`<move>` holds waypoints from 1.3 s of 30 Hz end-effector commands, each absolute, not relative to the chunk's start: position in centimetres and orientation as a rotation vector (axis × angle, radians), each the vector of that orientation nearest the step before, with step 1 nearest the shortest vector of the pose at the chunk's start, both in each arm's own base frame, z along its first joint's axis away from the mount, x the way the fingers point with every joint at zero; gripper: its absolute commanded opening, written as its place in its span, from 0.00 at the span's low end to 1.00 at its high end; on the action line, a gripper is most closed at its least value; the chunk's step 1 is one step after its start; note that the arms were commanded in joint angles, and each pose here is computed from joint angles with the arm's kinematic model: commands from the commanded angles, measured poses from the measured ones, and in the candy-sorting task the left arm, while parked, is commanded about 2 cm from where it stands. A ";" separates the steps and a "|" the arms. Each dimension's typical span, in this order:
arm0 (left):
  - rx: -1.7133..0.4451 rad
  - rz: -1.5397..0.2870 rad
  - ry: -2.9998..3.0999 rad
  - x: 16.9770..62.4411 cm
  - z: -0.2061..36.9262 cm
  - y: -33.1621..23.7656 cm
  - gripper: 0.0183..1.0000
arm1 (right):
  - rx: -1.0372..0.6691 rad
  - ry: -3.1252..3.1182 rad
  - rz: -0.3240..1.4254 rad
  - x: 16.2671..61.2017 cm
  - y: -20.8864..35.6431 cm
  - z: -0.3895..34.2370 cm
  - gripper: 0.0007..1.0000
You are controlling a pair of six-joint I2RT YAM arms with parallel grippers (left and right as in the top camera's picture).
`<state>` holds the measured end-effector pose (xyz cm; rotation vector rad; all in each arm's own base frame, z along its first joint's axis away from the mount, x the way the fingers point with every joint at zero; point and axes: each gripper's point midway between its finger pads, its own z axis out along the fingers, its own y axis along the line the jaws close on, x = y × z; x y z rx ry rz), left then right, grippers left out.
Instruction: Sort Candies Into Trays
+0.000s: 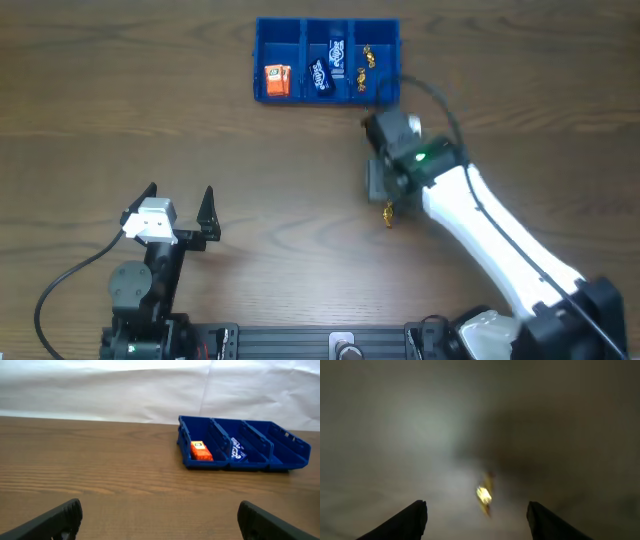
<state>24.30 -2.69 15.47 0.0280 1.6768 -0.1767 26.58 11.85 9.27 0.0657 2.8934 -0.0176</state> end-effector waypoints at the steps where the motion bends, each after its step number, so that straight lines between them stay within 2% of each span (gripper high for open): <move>1: 0.038 -0.186 1.723 24.2 13.8 -2.9 1.00 | 0.159 3.010 -0.043 23.3 11.0 4.5 0.67; 12: 0.038 -0.186 1.723 24.2 13.8 -2.9 1.00 | 0.142 3.055 -0.083 24.1 11.4 0.3 0.62; 20: 0.038 -0.186 1.723 24.2 13.8 -2.9 1.00 | 0.141 3.069 -0.087 24.0 11.5 -0.4 0.46; 24: 0.038 -0.186 1.723 24.2 13.8 -2.9 1.00 | 0.142 3.068 -0.087 24.3 11.6 -0.9 0.43; 29: 0.038 -0.186 1.722 24.2 13.8 -2.9 1.00 | 0.143 3.072 -0.089 24.4 11.7 -1.4 0.28; 31: 0.038 -0.186 1.723 24.2 13.8 -2.9 1.00 | 0.143 3.075 -0.084 24.4 11.8 -1.4 0.25; 35: 0.038 -0.186 1.723 24.2 13.8 -2.9 1.00 | 0.133 3.067 -0.007 24.5 12.8 -0.2 0.18; 39: 0.038 -0.186 1.723 24.2 13.8 -2.9 1.00 | 0.082 2.988 0.063 26.2 14.0 4.4 0.17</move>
